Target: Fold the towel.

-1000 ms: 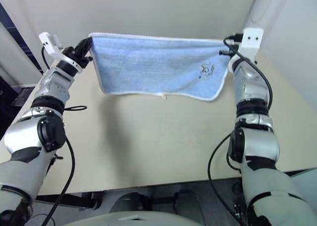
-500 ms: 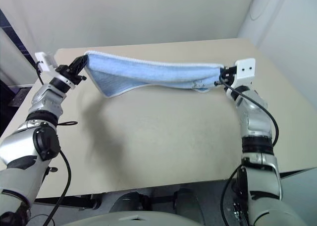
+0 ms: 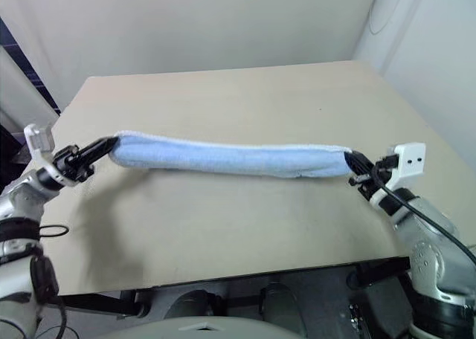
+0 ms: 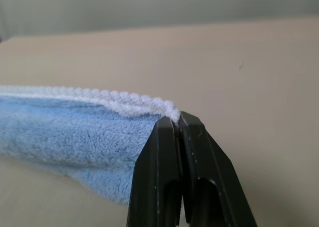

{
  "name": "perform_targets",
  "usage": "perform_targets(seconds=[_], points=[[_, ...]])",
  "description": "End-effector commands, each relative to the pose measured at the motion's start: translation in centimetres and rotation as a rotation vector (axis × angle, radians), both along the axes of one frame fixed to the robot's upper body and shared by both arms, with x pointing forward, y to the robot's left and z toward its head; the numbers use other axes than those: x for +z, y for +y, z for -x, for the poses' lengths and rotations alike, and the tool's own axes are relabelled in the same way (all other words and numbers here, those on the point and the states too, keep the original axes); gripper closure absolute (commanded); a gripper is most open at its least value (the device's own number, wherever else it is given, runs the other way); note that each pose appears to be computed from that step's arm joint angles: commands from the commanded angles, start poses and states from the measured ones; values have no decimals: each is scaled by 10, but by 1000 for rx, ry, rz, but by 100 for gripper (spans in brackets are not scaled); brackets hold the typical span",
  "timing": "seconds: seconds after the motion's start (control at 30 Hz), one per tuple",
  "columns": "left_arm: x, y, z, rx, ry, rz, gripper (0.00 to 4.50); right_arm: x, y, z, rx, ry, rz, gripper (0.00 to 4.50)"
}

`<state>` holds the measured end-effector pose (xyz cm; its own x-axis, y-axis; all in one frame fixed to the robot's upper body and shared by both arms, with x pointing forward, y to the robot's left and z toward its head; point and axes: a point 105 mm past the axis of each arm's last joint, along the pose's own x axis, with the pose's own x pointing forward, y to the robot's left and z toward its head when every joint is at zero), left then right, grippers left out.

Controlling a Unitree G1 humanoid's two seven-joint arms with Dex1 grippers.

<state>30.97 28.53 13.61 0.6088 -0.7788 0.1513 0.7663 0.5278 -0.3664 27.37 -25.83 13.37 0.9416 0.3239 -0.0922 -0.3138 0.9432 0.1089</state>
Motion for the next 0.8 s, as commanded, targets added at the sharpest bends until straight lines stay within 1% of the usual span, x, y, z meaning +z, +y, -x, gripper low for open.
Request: perform_targets(seconds=[0.03, 0.1, 0.27, 0.37, 0.5, 0.57, 0.7, 0.73, 0.8], points=[[10, 2, 19, -65, 9, -47, 446, 12, 6, 17, 82, -29, 26, 450], [3, 2, 32, -95, 48, -76, 446, 4, 7, 28, 115, 8, 56, 450], [-8, 7, 55, -123, 131, -116, 446, -12, 1, 50, 165, 80, 100, 450], [-13, 15, 58, -96, 159, -132, 446, -19, -4, 52, 160, 93, 120, 450], [-21, 19, 62, -91, 169, -149, 446, -22, -2, 58, 208, 104, 106, 450], [-24, 20, 57, -51, 146, -133, 446, -20, 2, 55, 223, 93, 96, 450], [-27, 18, 39, 40, 109, -80, 446, -14, 7, 34, 212, 64, 70, 450], [-28, 17, 34, 62, 108, -64, 446, -17, 7, 26, 200, 70, 73, 450], [-34, 13, 26, 92, 106, -38, 446, -24, 8, -1, 136, 71, 74, 450]])
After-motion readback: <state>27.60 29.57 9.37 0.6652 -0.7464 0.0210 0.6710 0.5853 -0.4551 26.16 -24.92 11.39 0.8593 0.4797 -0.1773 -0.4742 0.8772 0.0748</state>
